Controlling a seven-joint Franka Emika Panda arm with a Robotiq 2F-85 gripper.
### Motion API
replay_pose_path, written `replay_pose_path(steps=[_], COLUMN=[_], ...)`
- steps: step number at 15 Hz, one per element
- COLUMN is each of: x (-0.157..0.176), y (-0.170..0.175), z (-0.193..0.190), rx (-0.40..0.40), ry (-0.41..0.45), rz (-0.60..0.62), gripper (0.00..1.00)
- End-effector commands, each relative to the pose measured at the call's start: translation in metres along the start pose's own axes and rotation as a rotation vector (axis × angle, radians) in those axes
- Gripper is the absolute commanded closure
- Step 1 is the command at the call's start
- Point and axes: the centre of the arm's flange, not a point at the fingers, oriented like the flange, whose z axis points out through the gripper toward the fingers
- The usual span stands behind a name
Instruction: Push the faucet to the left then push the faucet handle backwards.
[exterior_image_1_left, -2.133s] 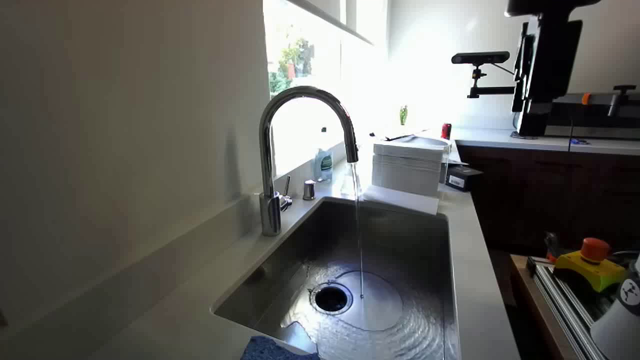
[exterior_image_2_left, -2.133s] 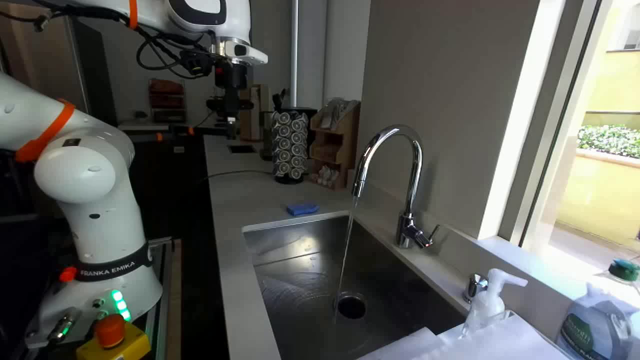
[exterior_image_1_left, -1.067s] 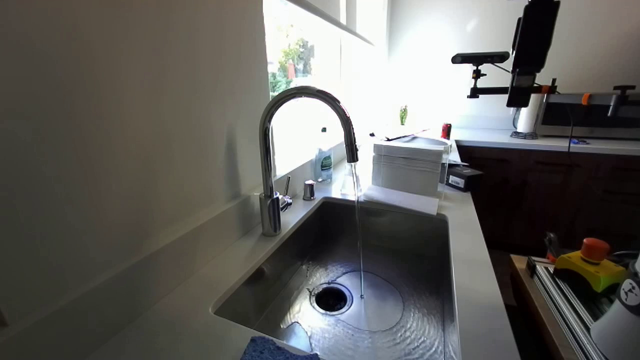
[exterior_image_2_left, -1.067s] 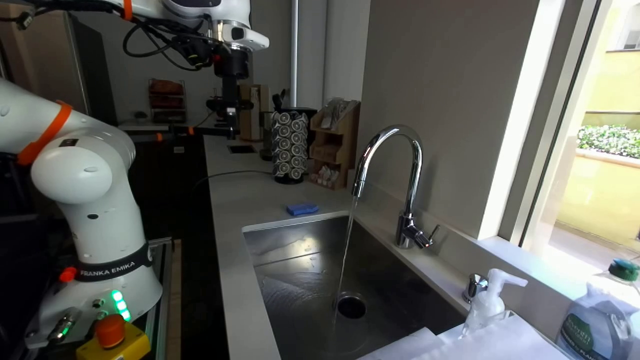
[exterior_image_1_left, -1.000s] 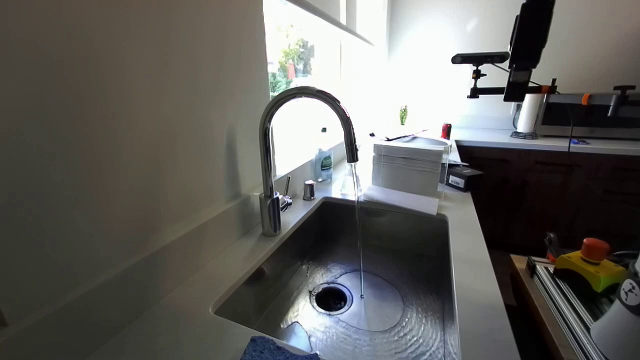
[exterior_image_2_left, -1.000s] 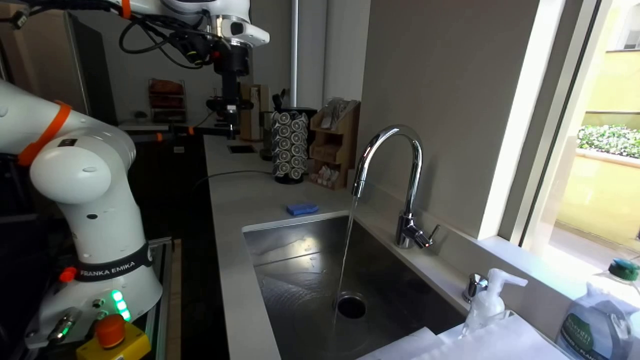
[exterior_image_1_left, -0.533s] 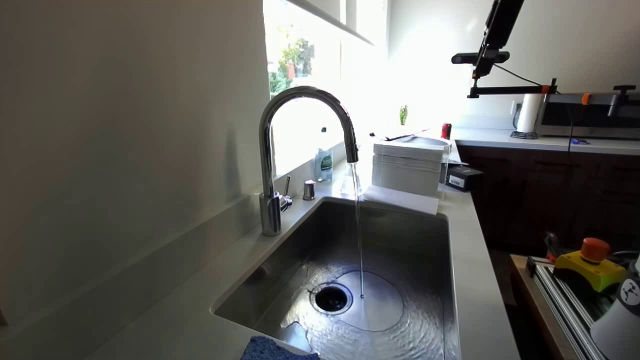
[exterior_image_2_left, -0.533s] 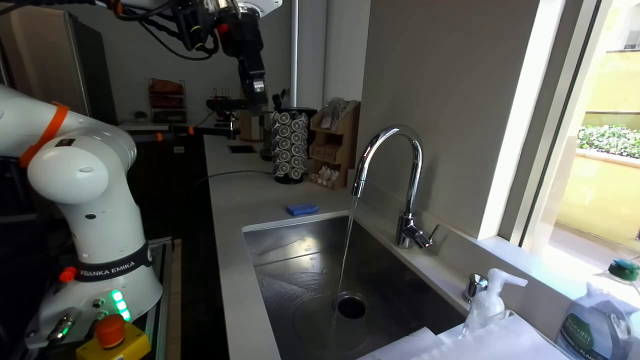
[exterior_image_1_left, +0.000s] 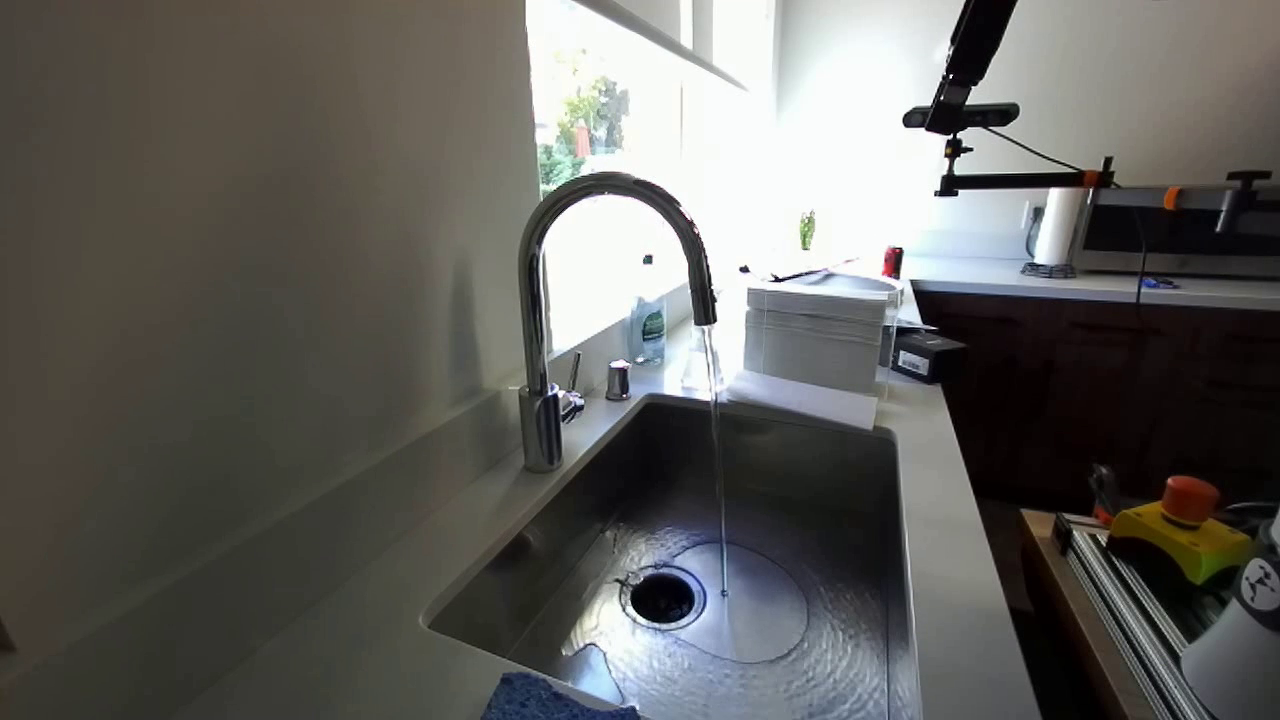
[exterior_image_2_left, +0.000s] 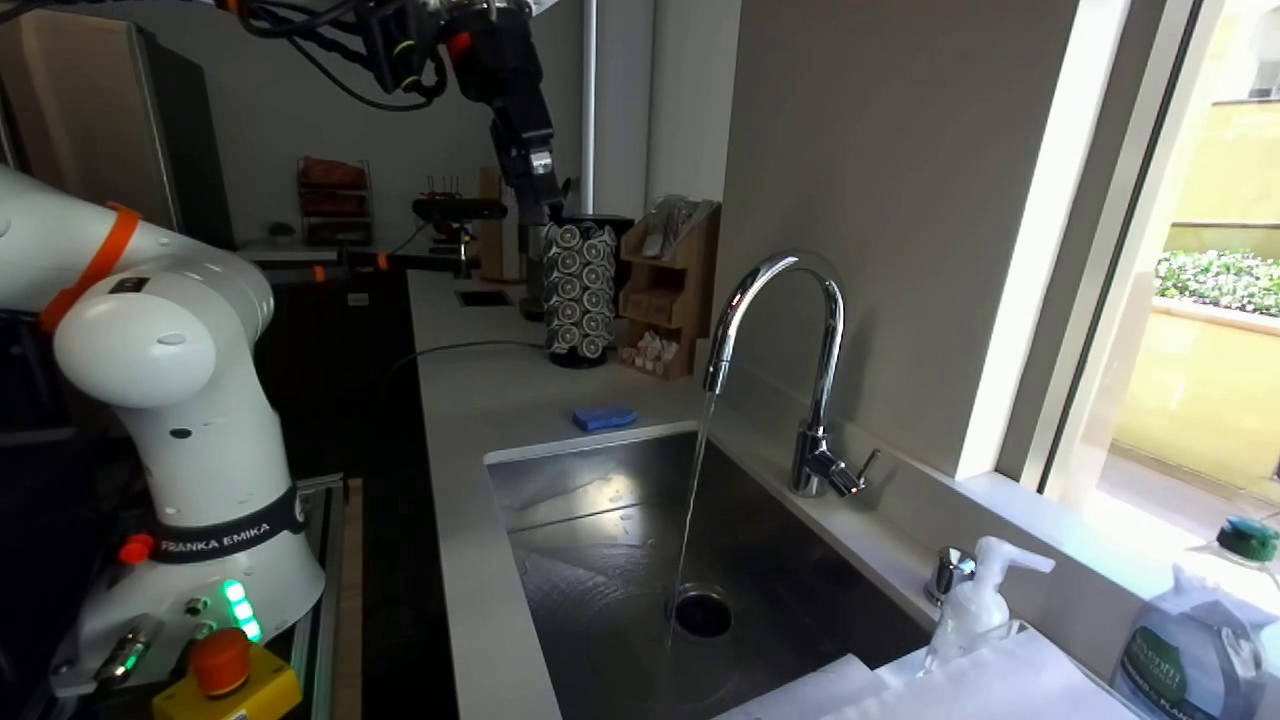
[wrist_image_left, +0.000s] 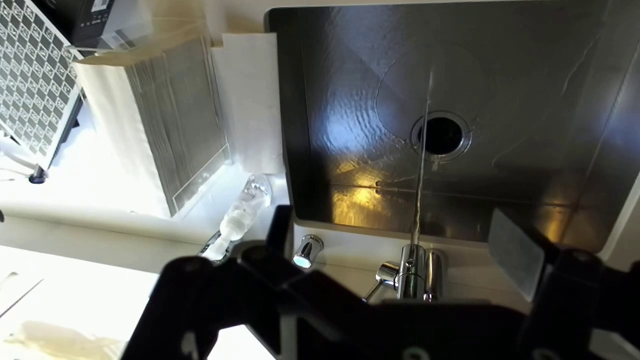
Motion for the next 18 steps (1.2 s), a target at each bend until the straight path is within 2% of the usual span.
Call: replay_pose_path(steps=[1, 3, 8, 14, 18], x=[0.01, 0.019, 0.041, 0.069, 0.085], y=[0.019, 0.038, 0.073, 0.068, 0.061], z=[0.024, 0.039, 0.074, 0.098, 0.112], rx=[0.047, 0.101, 0.179, 0.33, 0.381], ry=[-0.013, 0.012, 0.089, 0.162, 0.195], rz=[-0.019, -0.054, -0.127, -0.257, -0.346], gripper=[0.0, 0.0, 0.0, 0.0, 0.0])
